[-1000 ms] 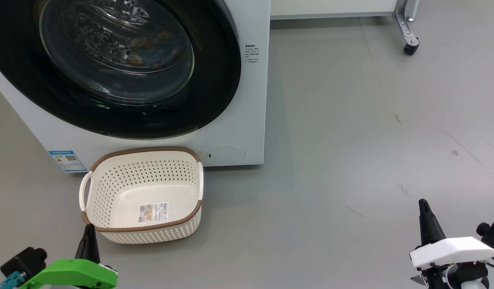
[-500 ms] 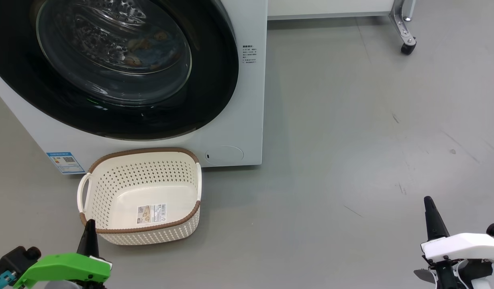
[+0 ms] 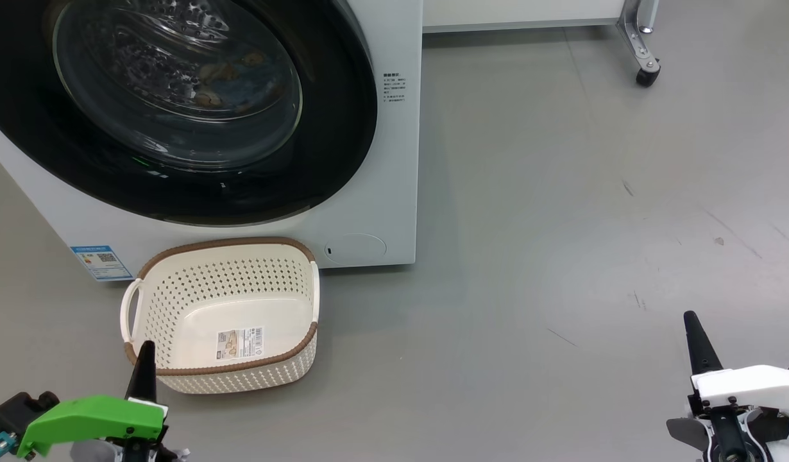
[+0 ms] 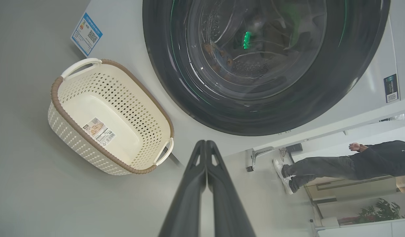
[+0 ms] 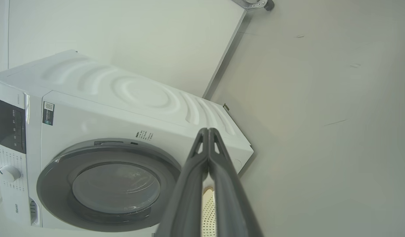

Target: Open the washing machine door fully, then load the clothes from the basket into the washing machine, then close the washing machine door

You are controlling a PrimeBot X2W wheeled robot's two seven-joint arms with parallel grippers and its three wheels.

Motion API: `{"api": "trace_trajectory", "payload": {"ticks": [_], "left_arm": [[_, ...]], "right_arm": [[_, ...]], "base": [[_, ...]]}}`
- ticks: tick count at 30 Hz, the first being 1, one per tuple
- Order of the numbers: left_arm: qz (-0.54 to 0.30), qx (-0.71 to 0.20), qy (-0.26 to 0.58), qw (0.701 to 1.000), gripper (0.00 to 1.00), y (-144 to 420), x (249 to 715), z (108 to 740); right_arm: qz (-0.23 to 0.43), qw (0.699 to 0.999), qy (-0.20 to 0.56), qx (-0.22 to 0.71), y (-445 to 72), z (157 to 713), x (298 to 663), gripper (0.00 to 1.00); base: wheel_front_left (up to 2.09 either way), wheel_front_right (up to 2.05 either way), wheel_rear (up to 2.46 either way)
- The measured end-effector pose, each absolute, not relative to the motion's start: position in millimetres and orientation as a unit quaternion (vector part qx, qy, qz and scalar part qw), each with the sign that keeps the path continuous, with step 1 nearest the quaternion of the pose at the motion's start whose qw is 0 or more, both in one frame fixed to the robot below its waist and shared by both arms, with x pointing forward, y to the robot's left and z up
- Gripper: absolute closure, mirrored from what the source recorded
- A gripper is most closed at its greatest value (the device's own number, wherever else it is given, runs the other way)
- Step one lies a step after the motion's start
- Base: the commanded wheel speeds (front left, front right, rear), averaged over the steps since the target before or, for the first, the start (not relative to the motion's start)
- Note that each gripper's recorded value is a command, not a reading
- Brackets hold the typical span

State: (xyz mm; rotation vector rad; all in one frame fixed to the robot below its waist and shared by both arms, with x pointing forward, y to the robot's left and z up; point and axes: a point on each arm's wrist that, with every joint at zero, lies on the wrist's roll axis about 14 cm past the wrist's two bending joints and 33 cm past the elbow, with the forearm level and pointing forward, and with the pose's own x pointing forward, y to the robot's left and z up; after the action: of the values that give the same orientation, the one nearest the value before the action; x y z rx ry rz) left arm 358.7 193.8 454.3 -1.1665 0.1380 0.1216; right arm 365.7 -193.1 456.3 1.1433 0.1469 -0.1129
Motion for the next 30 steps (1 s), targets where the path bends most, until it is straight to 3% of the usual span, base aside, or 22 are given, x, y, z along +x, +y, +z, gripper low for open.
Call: {"api": "trace_trajectory", "payload": {"ticks": [30], "left_arm": [[0.023, -0.704, 0.044, 0.708, 1.00, 187, 376, 477]], "right_arm": [[-0.048, 0.706, 0.028, 0.706, -207, 474, 373, 1.00]], "base": [[0.00, 0.00, 0.00]]}}
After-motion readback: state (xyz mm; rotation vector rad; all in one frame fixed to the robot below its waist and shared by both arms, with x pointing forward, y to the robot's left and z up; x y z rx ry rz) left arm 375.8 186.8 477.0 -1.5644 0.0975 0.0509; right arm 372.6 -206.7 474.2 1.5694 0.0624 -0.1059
